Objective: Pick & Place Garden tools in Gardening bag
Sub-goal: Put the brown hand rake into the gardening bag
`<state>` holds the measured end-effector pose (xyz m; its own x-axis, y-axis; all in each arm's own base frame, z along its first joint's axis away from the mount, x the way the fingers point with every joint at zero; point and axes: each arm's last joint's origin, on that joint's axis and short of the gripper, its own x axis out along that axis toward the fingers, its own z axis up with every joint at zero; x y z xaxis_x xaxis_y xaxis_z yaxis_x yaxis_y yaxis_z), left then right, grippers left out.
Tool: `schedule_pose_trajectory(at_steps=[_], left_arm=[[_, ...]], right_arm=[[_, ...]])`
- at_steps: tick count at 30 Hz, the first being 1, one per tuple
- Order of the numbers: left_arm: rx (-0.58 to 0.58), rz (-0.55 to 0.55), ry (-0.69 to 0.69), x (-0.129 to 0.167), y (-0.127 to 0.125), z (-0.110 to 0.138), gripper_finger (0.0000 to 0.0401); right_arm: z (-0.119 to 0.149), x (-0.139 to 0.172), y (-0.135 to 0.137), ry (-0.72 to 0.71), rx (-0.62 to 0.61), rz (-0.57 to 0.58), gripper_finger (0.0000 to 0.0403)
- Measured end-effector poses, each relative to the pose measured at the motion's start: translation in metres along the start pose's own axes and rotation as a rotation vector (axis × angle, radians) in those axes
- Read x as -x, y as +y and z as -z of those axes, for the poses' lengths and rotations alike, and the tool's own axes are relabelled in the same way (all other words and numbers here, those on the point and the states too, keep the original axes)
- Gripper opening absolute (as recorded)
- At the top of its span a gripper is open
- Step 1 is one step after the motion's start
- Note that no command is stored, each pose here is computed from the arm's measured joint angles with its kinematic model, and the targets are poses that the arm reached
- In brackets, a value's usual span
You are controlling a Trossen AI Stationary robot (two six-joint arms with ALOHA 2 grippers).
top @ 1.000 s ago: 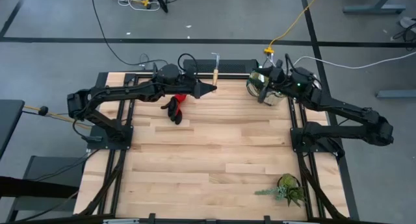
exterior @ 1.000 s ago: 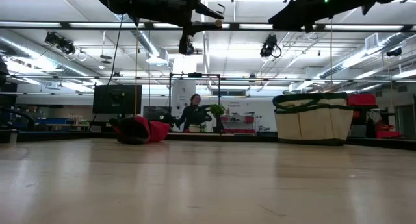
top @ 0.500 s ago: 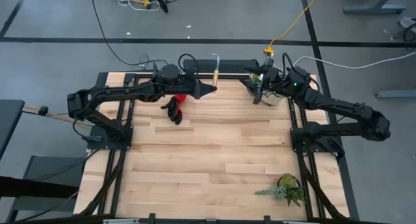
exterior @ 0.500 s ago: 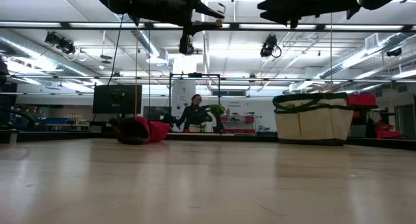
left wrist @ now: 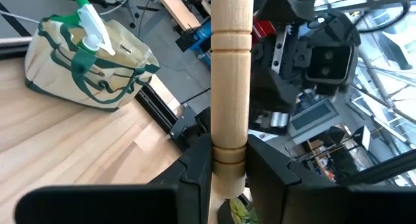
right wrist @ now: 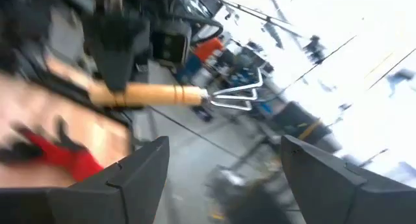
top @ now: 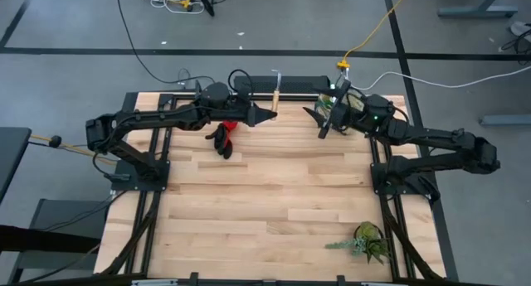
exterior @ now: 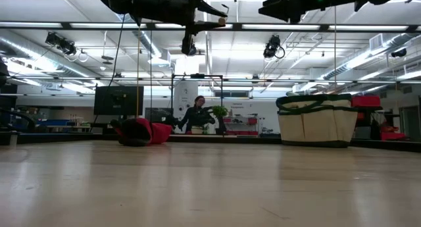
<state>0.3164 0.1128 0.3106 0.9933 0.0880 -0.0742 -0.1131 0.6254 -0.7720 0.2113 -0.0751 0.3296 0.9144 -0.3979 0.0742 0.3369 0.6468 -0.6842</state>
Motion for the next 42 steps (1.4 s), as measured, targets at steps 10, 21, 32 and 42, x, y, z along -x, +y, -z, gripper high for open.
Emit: schedule_pose_trajectory(at_steps=[10, 21, 32, 42], left_arm=[[0.038, 0.017, 0.020, -0.001, -0.004, 0.005, 0.0084], [0.062, 0.060, 0.067, -0.004, -0.013, 0.014, 0.0085], [0.061, 0.080, 0.092, -0.005, -0.017, 0.019, 0.0085], [0.067, 0.092, 0.108, -0.006, -0.020, 0.022, 0.0085]], right_arm=[[-0.004, -0.005, 0.015, 0.063, 0.361, 0.003, 0.0298], [-0.007, -0.027, 0.048, 0.065, 0.924, -0.028, 0.0297], [-0.015, -0.038, 0.069, 0.007, 1.160, 0.015, 0.0297], [-0.013, -0.042, 0.074, 0.004, 1.224, 0.007, 0.0297]])
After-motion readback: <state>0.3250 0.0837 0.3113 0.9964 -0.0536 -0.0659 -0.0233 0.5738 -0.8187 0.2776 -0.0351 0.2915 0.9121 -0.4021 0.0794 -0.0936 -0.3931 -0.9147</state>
